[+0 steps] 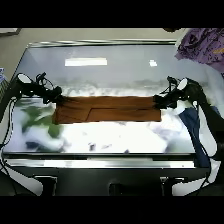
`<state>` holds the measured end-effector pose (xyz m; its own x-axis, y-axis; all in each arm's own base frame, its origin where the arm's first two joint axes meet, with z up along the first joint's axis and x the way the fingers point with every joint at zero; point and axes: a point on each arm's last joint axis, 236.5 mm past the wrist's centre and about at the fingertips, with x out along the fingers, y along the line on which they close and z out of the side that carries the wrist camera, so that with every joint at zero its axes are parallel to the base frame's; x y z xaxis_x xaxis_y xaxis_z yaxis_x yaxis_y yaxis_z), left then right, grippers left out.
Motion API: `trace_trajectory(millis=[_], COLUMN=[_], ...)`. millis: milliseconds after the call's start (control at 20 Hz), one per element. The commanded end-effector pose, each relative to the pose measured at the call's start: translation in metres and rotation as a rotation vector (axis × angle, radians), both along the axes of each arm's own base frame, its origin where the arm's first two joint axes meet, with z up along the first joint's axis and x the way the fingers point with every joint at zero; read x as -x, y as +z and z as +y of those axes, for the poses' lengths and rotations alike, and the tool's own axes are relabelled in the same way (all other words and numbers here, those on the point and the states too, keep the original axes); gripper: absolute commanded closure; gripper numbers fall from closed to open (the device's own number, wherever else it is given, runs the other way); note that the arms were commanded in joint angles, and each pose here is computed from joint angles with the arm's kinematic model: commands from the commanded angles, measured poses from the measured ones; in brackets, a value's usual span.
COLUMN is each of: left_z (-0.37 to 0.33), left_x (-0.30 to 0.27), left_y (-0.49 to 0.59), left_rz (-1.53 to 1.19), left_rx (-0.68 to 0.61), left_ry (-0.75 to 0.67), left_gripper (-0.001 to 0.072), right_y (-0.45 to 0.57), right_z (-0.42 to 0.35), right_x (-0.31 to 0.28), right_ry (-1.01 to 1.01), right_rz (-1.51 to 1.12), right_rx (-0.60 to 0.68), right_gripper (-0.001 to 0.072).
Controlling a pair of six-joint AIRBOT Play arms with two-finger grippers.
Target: Fold the clothes and pants, and hang the long-sleeved shirts on hangers.
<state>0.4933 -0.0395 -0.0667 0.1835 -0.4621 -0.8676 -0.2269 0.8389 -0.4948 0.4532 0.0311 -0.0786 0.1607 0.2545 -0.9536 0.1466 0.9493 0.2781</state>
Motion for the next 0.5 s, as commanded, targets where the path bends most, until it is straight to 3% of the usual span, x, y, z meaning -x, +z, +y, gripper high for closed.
trace_trajectory(millis=[0, 150, 450], left_z=[0.001, 0.004, 0.010], left_x=[-0.012, -0.029, -0.036], left_y=[-0.004, 0.020, 0.058], left_rz=[-0.026, -0.094, -0.150], left_rx=[0.005, -0.004, -0.009], left_ry=[0.026, 0.025, 0.006], left_gripper=[0.0632, 0.0378, 0.0367], right_y=[0.000, 0.038, 0.047], right_z=[0.001, -0.004, -0.060], right_x=[-0.005, -0.016, -0.005], right_ry=[-0.069, -0.137, -0.223], right_rz=[0.010, 0.005, 0.044], right_rx=[-0.021, -0.125, -0.361], right_gripper=[0.0295, 0.0111, 0.0057])
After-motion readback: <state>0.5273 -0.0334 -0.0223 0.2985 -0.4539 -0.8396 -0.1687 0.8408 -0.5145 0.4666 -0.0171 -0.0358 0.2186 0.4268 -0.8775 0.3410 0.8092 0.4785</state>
